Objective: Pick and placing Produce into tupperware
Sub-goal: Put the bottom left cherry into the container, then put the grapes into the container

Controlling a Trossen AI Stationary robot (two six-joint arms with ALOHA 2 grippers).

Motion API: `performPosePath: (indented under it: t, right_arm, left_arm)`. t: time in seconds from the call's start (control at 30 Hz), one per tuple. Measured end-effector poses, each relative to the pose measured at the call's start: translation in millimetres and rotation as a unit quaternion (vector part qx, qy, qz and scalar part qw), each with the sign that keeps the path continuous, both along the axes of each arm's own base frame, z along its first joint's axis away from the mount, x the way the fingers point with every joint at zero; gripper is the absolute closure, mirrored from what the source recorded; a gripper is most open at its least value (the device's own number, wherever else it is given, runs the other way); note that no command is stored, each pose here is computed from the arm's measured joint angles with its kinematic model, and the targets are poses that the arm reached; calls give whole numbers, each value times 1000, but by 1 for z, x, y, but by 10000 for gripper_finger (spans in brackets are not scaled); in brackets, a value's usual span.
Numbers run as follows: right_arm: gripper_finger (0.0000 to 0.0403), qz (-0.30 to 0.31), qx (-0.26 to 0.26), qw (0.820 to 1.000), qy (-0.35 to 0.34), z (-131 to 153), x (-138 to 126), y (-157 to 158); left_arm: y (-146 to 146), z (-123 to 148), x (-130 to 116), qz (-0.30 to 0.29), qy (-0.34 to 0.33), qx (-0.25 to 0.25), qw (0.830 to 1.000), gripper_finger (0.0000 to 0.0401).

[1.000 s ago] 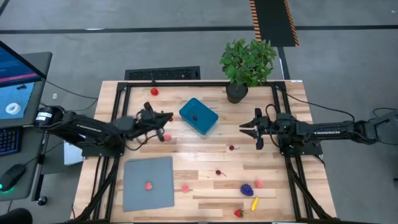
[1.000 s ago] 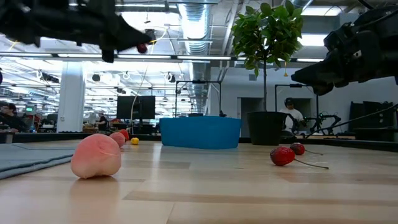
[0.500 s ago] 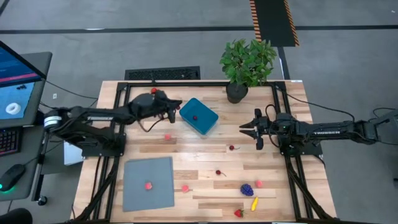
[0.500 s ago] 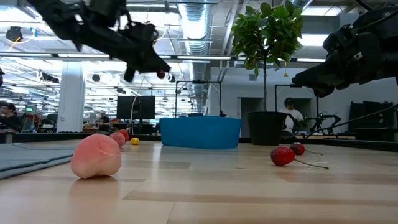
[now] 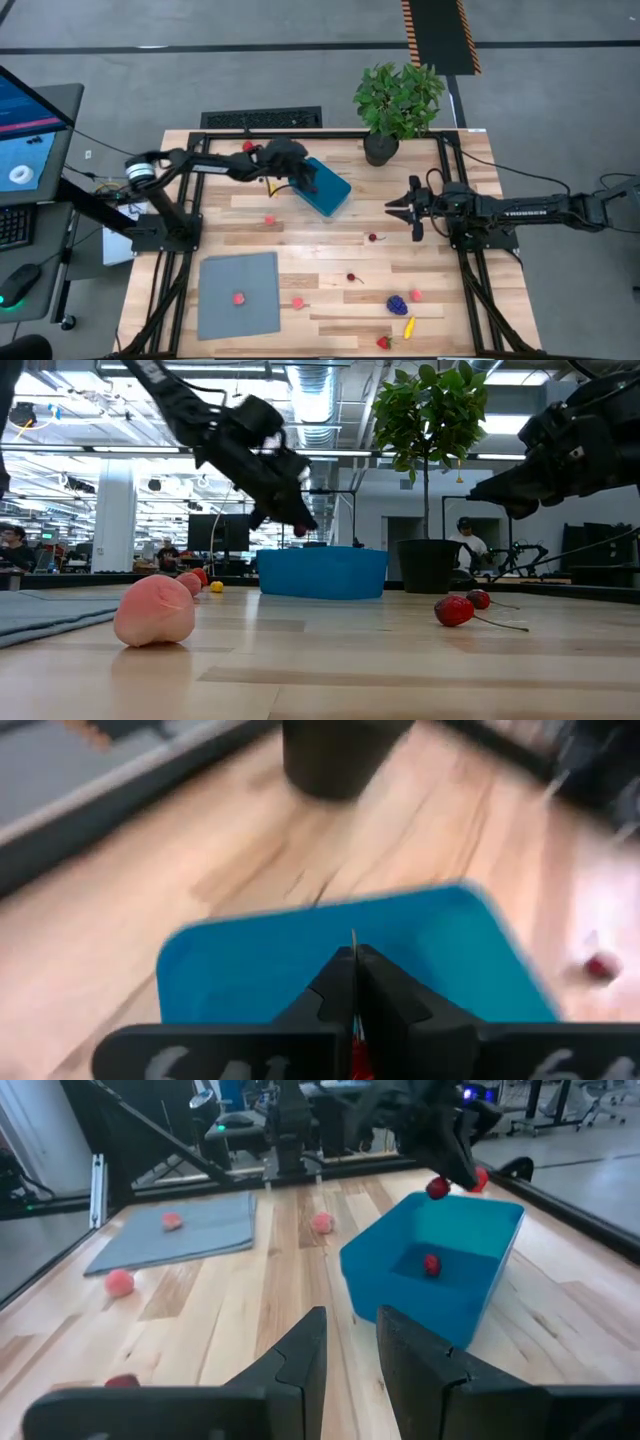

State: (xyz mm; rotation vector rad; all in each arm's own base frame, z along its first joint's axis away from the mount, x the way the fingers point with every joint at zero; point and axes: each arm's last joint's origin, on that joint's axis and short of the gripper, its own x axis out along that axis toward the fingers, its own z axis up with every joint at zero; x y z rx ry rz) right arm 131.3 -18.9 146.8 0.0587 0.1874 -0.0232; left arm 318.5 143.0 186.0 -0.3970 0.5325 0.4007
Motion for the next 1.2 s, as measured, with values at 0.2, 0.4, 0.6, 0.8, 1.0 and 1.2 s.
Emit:
performPosePath:
  t: [0.2, 0.4, 0.6, 0.8, 1.0, 1.2]
  right_arm:
    - [290, 14, 3, 1000, 8, -2, 0, 4]
    - [290, 23, 10, 1000, 6, -1, 1, 7]
    - [290, 20, 8, 1000, -1, 0, 1, 6]
    - [290, 19, 7, 1000, -5, 1, 1, 6]
    - [290, 19, 7, 1000, -4, 1, 1, 6]
    - [290, 20, 6, 1000, -4, 1, 1, 6]
  left_arm:
    - [9, -5, 19, -10, 49, -14, 999, 401]
    - [11, -4, 19, 17, 106, -10, 994, 401]
    - [14, -12, 21, 22, 114, -24, 993, 401]
    - [15, -22, 19, 30, 133, -46, 990, 401]
    - [16, -25, 21, 26, 145, -12, 989, 383]
    - [17, -22, 27, 29, 118, 11, 992, 312]
